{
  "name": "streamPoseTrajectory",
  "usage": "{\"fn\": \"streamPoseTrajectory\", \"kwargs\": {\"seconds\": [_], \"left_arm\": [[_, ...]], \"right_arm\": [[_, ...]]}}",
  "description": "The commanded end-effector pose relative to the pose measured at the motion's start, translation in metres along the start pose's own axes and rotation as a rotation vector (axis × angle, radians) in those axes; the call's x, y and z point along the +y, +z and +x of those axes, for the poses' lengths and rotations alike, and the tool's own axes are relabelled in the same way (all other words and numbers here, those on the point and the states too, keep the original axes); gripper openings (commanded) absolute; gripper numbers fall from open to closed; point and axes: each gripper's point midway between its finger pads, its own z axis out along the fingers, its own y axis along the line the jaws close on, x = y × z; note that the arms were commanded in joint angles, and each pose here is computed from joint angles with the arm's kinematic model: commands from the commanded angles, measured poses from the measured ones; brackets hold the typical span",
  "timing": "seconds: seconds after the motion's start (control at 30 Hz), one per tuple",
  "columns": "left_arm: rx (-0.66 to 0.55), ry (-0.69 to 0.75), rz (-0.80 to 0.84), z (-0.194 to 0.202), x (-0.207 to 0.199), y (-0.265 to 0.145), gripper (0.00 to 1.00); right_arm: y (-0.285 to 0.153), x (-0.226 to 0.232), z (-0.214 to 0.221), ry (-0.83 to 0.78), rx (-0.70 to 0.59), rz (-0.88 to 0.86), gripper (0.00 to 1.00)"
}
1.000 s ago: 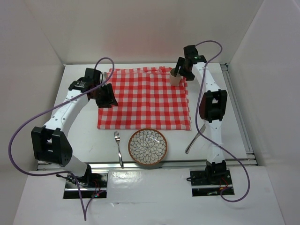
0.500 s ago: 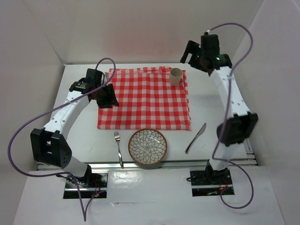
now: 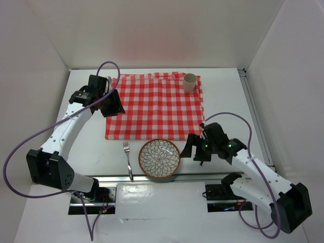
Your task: Set the dinner table for one person
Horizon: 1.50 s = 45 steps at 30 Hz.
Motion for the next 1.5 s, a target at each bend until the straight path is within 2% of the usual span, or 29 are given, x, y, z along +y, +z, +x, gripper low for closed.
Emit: {"fn": "streamPoseTrajectory", "kwargs": {"seconds": [0.0, 0.23, 0.47, 0.6, 0.63, 0.97, 1.0, 1.1, 1.13, 1.33, 1.47], "left_arm": [[-0.015, -0.010, -0.005, 0.002, 0.001, -0.007, 0.56], [-0.008, -0.010, 0.006, 0.005, -0.001, -0.011, 0.56], [-0.012, -0.010, -0.002, 0.004, 0.000, -0.011, 0.56], [-0.005, -0.010, 0.007, 0.004, -0.001, -0.007, 0.56], [-0.006, -0.001, 0.007, 0.004, -0.001, -0.007, 0.56], [0.012, 0.005, -0.002, 0.005, 0.001, 0.002, 0.56], [0.012, 0.006, -0.002, 0.005, 0.001, 0.002, 0.56], [0.012, 0.006, -0.002, 0.005, 0.001, 0.002, 0.56], [0.012, 0.006, -0.002, 0.005, 0.001, 0.002, 0.56], [-0.018, 0.010, 0.013, -0.006, -0.006, -0.006, 0.56], [-0.028, 0.012, 0.019, -0.011, -0.009, -0.011, 0.56]], "right_arm": [[-0.009, 0.036, 0.008, 0.069, -0.042, -0.180, 0.94], [0.028, 0.025, 0.029, 0.079, 0.004, -0.196, 0.93], [0.057, 0.019, 0.024, 0.066, 0.028, -0.162, 0.83], [0.070, 0.018, 0.027, 0.052, 0.044, -0.167, 0.72], [0.074, 0.015, 0.028, 0.056, 0.053, -0.157, 0.66], [0.085, 0.012, 0.033, 0.053, 0.074, -0.158, 0.36], [0.085, 0.012, 0.033, 0.053, 0.074, -0.158, 0.26], [0.077, 0.017, 0.018, 0.045, 0.034, -0.116, 0.10], [0.071, 0.014, 0.020, 0.041, 0.046, -0.081, 0.00], [0.025, 0.046, -0.015, -0.046, -0.006, -0.066, 0.00], [-0.003, 0.080, -0.047, -0.093, -0.065, -0.126, 0.00]]}}
